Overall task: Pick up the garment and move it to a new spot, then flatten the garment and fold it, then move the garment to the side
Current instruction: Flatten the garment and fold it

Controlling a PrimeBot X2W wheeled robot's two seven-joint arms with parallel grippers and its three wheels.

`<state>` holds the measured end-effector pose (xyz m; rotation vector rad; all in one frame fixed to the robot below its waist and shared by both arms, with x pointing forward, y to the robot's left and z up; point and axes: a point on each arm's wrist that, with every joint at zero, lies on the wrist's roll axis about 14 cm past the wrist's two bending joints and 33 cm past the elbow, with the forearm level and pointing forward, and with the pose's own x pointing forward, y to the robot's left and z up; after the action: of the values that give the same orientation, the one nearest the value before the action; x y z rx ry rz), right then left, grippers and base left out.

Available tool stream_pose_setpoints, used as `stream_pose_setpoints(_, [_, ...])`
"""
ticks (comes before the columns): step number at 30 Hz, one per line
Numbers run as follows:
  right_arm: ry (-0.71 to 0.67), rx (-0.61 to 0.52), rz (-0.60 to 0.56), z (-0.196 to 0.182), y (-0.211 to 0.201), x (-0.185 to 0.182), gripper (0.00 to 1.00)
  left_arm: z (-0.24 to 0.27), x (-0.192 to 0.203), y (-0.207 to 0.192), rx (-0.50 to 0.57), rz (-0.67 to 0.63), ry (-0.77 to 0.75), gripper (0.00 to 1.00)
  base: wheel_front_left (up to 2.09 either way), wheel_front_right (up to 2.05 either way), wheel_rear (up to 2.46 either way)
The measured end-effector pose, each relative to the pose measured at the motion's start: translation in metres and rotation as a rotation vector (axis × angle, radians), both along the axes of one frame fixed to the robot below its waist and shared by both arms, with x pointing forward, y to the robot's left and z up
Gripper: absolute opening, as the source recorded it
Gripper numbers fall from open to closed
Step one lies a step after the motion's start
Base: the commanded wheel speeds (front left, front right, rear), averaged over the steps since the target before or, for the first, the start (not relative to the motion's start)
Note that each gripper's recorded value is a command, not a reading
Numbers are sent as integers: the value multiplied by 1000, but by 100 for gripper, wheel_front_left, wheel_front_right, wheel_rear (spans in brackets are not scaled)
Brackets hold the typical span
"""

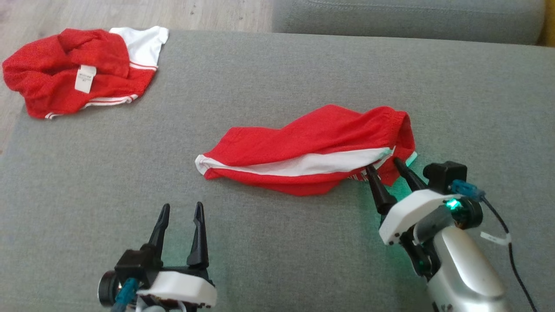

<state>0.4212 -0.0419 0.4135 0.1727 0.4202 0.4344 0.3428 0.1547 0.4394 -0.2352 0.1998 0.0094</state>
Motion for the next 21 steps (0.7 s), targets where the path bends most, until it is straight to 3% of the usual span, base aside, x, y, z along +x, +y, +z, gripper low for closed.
stream_pose_setpoints(21, [-91, 23, 82, 18, 30, 18, 100, -6, -2, -6, 0, -19, 18, 100, 0, 0, 0])
